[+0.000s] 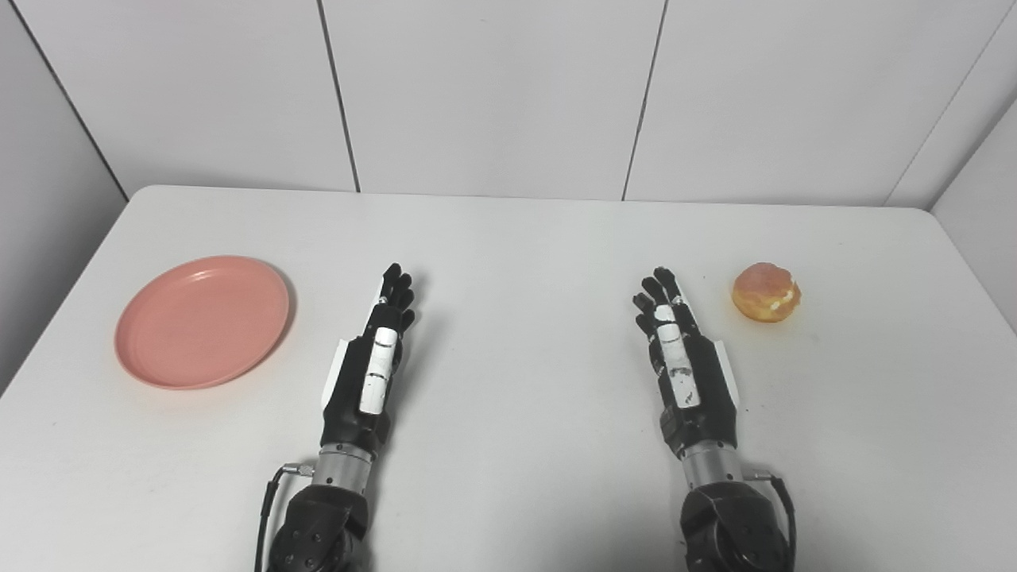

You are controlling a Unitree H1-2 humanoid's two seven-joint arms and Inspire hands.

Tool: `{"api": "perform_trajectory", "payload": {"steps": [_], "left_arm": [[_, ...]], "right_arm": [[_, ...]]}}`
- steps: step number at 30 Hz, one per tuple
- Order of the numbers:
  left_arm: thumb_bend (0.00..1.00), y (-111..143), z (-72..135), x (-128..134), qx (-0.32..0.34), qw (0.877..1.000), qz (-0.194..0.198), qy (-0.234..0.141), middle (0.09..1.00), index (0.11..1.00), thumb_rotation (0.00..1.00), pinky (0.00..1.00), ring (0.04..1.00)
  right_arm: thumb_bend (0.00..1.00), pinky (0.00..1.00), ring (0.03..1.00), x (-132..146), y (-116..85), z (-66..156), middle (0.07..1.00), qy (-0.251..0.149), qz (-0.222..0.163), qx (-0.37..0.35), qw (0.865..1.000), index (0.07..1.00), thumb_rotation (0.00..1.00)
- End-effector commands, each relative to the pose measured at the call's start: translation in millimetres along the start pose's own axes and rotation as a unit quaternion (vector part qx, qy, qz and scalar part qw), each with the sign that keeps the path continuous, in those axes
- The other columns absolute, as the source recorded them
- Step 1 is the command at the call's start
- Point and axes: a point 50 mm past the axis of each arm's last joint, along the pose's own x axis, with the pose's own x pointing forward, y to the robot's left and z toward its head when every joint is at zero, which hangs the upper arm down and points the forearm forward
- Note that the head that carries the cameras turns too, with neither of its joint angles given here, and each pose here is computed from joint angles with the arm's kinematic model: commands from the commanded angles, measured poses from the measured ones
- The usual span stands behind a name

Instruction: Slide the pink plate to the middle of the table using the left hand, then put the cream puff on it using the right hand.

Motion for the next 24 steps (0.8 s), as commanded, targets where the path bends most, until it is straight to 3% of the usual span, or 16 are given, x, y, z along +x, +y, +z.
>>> {"api": "perform_trajectory", "payload": {"steps": [1, 6, 13, 16, 19, 24], "left_arm": [[0.69, 3.1, -10.1, -8.6, 0.010, 1.000, 0.005, 0.010, 1.000, 1.000, 1.00, 1.00, 1.000], [0.69, 3.1, -10.3, -8.7, 0.011, 1.000, 0.008, 0.016, 1.000, 1.000, 1.00, 1.00, 1.000], [0.69, -1.7, -9.2, -8.4, 0.017, 1.000, 0.000, 0.017, 1.000, 1.000, 1.00, 1.00, 1.000], [0.69, -6.9, -9.6, -8.8, 0.022, 1.000, -0.002, 0.021, 1.000, 1.000, 1.00, 1.00, 1.000], [0.68, -14.5, -8.1, -7.2, 0.024, 0.999, 0.002, 0.023, 1.000, 1.000, 1.00, 1.00, 1.000], [0.68, -29.6, -1.1, 1.0, 0.035, 0.999, 0.022, 0.024, 1.000, 0.994, 1.00, 1.00, 1.000]], "right_arm": [[0.58, 0.99, 0.947, 10.1, 2.3, 13.3, 0.953, -0.030, 0.014, -0.005, 0.999, 0.962, 0.82], [0.57, 1.00, 0.965, 11.1, 0.0, 13.5, 0.968, -0.027, 0.025, -0.015, 0.999, 0.977, 0.87], [0.59, 0.98, 0.939, 10.7, -5.0, 13.9, 0.945, -0.026, 0.012, -0.011, 1.000, 0.939, 0.78], [0.57, 1.00, 0.978, 8.7, -11.9, 14.2, 0.981, -0.017, 0.031, -0.031, 0.999, 0.983, 0.88], [0.57, 1.00, 0.990, 6.0, -21.9, 14.9, 0.990, -0.009, 0.048, -0.044, 0.998, 0.997, 0.93], [0.57, 1.00, 1.000, 2.2, -42.6, 15.7, 0.999, -0.004, 0.058, -0.048, 0.997, 1.000, 0.90]]}}
